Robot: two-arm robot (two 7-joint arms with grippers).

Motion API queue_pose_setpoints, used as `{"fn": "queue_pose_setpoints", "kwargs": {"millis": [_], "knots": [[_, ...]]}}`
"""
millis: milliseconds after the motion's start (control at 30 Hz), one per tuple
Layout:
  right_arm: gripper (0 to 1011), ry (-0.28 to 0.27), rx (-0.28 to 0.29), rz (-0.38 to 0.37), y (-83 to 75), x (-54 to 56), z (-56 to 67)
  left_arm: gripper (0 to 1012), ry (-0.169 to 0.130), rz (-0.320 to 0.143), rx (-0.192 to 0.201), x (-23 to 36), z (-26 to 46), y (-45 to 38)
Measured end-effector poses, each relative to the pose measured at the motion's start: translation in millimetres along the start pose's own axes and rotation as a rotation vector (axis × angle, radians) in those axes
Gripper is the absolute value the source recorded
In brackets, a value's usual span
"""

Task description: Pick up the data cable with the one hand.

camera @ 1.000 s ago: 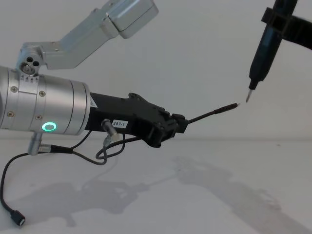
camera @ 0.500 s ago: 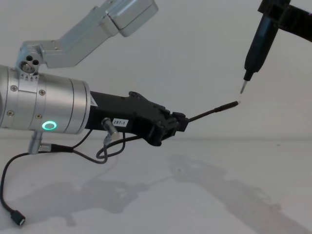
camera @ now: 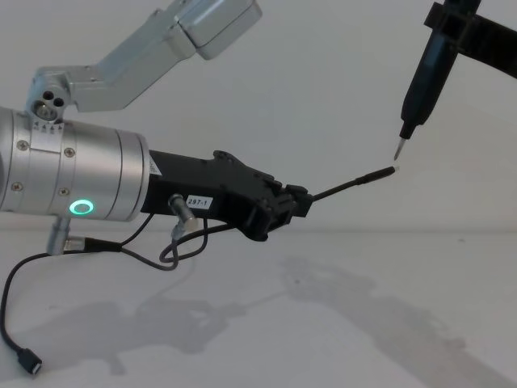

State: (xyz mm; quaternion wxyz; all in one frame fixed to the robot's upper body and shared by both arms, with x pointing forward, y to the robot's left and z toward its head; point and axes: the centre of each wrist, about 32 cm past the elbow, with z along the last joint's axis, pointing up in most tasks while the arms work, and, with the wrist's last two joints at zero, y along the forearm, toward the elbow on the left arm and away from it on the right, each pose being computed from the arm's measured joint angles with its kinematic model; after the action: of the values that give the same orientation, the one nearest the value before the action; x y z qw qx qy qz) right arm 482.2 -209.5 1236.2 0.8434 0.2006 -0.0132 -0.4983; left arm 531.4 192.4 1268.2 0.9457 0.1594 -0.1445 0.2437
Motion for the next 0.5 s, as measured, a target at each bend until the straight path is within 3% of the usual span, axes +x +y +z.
{"fn": "queue_pose_setpoints", "kwargs": {"millis": [500], "knots": [[268,0.004,-0.002,-0.010,2.0,2.9,-2.7,42,0.000,0.000,0.000,0.0,0.0,0.0]]}}
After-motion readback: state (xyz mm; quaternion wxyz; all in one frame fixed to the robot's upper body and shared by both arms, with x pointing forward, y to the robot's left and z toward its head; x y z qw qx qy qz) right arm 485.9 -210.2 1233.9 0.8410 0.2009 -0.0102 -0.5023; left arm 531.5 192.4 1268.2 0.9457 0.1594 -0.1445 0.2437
